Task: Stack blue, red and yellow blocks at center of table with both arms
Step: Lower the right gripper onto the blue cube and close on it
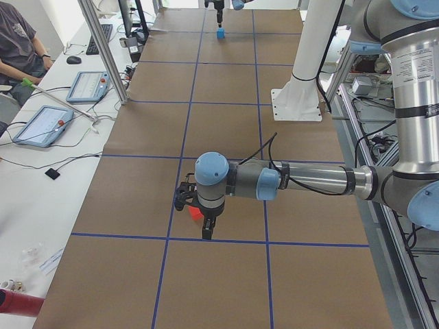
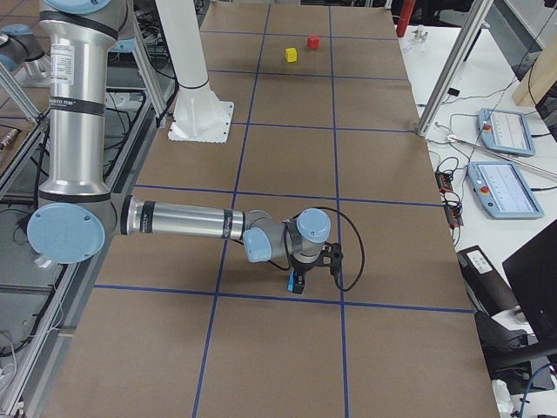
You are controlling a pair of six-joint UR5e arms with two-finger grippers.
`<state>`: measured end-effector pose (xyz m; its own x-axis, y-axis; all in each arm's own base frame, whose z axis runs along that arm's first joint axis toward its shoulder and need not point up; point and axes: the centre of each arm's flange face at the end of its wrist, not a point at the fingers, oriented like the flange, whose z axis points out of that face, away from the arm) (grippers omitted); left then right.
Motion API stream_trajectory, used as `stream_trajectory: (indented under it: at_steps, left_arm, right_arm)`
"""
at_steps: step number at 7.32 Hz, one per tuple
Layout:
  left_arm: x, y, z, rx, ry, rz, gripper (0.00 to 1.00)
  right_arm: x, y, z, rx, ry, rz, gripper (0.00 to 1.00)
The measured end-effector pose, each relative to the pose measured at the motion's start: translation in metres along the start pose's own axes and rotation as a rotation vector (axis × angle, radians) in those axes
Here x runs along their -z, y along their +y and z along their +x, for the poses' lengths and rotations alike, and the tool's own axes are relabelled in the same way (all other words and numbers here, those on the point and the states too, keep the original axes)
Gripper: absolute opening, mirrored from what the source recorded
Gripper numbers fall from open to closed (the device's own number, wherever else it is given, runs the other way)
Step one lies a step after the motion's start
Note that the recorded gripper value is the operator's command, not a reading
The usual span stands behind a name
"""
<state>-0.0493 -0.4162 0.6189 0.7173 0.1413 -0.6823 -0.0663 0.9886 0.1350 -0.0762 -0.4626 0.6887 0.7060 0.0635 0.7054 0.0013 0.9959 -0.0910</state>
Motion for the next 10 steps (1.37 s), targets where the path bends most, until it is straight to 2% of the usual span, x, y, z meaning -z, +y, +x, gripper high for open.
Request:
stream_trajectory:
  at_steps: [6, 7, 8, 9, 10]
  left_arm:
    - [0.002, -0.003, 0.002, -0.003, -0.001, 0.006, 1.0]
    - [0.003, -0.003, 0.003, -0.003, -0.001, 0.007, 1.0]
    - [0.004, -0.004, 0.003, -0.004, -0.001, 0.009, 1.0]
    - [0.005, -0.004, 0.004, -0.005, -0.001, 0.01, 1.0]
    - [0.005, -0.004, 0.005, -0.006, -0.001, 0.011, 1.0]
  right_arm:
    - [-0.037, -0.003, 0.0, 0.024, 0.012, -0.024, 0.98]
    - [-0.042, -0.007, -0.001, 0.028, 0.027, -0.025, 0.74]
    - [-0.045, -0.009, -0.001, 0.03, 0.041, -0.026, 0.07]
    - [-0.048, -0.009, 0.0, 0.028, 0.047, -0.028, 0.0]
    - [-0.049, -0.008, 0.001, 0.024, 0.049, -0.031, 0.0]
